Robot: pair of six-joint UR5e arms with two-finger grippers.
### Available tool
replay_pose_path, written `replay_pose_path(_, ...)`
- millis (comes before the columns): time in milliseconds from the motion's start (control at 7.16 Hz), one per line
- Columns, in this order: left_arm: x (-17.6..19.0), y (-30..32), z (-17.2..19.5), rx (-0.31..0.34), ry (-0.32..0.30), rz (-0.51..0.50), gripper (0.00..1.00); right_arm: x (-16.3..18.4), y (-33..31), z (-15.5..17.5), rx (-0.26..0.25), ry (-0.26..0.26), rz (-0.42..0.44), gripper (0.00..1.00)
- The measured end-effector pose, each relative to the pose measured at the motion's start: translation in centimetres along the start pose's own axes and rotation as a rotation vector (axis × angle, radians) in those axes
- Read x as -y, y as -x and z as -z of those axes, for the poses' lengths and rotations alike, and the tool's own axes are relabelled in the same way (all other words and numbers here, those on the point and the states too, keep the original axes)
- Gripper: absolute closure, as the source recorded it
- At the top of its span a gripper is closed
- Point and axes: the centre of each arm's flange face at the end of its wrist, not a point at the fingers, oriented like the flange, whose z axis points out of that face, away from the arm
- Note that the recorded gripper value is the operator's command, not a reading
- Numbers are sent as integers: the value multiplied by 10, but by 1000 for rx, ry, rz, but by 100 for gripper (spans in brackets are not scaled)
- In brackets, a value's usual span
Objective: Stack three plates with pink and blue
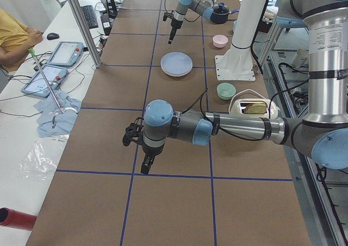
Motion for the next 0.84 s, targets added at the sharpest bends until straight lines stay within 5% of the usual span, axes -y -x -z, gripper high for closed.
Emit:
replay_pose_path(559, -25, 10, -14, -7, 36, 29, 0, 171, -235, 69, -66, 132, 257, 0)
replay_pose_path(838, -29, 13, -20, -7, 47, 30, 0, 207, -402, 83, -78, 217, 350, 0)
